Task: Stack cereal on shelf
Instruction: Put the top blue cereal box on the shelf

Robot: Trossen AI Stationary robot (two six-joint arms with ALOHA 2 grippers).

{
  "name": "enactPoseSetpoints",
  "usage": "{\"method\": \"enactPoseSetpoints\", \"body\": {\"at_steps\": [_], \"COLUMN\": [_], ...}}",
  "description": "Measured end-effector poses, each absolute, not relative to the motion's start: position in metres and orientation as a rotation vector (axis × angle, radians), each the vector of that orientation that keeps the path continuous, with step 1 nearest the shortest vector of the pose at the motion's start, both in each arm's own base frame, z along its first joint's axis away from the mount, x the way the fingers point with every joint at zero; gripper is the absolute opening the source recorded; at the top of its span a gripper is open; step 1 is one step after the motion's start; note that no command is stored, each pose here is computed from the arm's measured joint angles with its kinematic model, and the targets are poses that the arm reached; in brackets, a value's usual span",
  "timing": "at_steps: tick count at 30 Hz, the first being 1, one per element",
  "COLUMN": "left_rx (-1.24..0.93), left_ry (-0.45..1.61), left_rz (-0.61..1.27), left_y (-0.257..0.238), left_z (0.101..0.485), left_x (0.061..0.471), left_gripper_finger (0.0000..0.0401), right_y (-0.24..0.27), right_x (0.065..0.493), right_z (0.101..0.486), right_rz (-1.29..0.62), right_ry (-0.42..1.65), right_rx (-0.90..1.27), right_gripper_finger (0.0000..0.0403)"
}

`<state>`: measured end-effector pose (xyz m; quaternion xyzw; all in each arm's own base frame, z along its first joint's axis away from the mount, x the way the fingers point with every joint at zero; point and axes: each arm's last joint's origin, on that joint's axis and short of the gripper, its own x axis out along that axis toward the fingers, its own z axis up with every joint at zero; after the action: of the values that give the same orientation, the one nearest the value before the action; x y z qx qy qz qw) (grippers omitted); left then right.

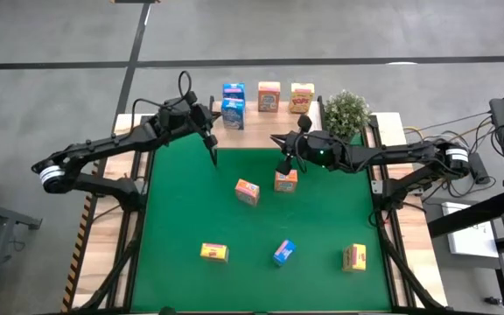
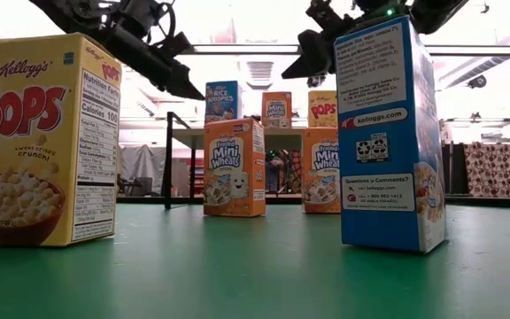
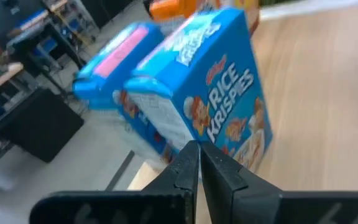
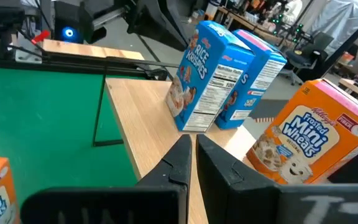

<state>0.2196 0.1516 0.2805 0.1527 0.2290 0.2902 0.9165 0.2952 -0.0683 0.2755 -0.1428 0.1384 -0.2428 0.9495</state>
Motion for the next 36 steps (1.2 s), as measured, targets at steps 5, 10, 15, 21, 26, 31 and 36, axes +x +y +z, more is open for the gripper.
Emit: {"method": "enactPoseSetpoints", "body": {"at_steps": [5, 10, 15, 21, 26, 31, 36], "left_rx": [0.297, 0.273, 0.272, 0.26, 0.253, 0.237, 0.24], "left_ry": [0.493, 0.493, 0.487, 0.47, 0.472, 0.473, 0.486], "left_rz": [0.632, 0.637, 0.643, 0.668, 0.673, 0.701, 0.803], "left_y": [0.155, 0.154, 0.153, 0.157, 0.158, 0.158, 0.159], "left_z": [0.279, 0.28, 0.282, 0.28, 0.279, 0.279, 0.281], "left_x": [0.223, 0.222, 0.22, 0.224, 0.225, 0.224, 0.22], "left_gripper_finger": [0.0, 0.0, 0.0, 0.0, 0.0, 0.0, 0.0], "right_y": [-0.068, -0.068, -0.07, -0.076, -0.076, -0.076, -0.077], "right_x": [0.295, 0.295, 0.301, 0.306, 0.306, 0.306, 0.306], "right_z": [0.276, 0.276, 0.272, 0.268, 0.267, 0.267, 0.267], "right_rz": [-0.494, -0.495, -0.5, -0.516, -0.516, -0.517, -0.519], "right_ry": [0.281, 0.275, 0.258, 0.247, 0.249, 0.251, 0.251], "right_rx": [-0.295, -0.294, -0.294, -0.294, -0.294, -0.294, -0.294], "right_gripper_finger": [0.0013, 0.0013, 0.0013, 0.0013, 0.0013, 0.0013, 0.0013]}}
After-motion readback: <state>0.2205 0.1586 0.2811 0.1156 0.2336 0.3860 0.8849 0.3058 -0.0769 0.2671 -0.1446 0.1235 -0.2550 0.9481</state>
